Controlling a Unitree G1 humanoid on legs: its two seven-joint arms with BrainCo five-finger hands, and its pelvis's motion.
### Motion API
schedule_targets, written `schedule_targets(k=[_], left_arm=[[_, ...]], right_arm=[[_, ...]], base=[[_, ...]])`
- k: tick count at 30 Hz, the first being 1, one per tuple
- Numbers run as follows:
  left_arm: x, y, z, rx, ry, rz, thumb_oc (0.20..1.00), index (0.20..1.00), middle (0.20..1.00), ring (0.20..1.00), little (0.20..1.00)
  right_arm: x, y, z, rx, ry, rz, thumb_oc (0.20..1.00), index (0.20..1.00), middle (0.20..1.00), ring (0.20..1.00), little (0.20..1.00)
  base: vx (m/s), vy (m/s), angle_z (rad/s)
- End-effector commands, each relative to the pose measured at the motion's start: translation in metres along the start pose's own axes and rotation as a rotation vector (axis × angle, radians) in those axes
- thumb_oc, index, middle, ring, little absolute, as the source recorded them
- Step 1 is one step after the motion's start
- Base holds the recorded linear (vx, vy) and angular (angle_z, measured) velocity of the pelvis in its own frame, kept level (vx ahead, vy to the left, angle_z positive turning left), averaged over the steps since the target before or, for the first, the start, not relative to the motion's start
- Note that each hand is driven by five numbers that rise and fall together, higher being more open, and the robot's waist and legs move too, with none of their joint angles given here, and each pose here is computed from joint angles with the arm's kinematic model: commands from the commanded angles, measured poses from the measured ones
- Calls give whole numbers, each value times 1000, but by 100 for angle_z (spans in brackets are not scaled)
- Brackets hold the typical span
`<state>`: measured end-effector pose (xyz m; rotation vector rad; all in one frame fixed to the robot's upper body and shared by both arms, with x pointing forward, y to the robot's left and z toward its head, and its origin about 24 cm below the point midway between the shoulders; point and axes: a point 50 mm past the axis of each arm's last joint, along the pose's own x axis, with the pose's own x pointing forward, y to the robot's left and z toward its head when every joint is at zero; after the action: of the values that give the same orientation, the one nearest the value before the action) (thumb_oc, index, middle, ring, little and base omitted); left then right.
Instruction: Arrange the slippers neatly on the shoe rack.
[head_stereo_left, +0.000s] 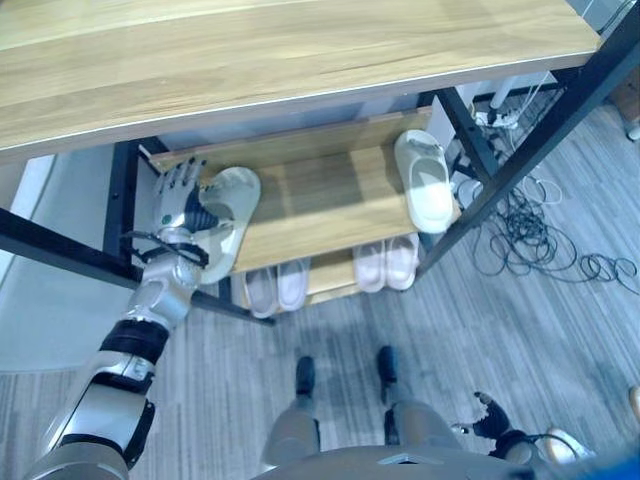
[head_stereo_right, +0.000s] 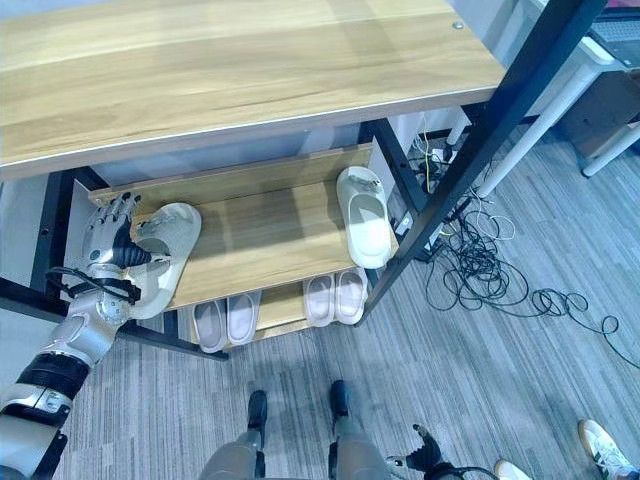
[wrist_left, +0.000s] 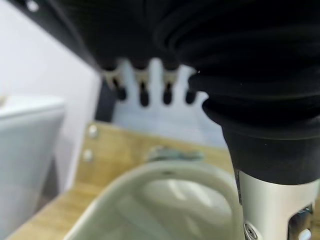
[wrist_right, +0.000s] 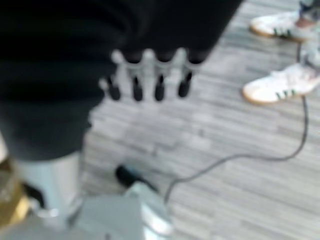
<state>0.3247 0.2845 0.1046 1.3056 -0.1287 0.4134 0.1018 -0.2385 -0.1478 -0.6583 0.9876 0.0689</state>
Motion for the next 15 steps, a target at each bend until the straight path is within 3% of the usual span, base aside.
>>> schedule_targets(k=[1,15], left_arm=[[30,44,-6,128,-10,158,1000,1000,1000,1000,1000],[37,51,-11,188,12,167,1000,1000,1000,1000,1000]], right_arm=[[4,-11,14,-39,-62,-27,1000,1000,1000,1000,1000],[4,-7,17,-44,-71,-11,1000,1000,1000,1000,1000]], base=[[0,0,0],[0,0,0]])
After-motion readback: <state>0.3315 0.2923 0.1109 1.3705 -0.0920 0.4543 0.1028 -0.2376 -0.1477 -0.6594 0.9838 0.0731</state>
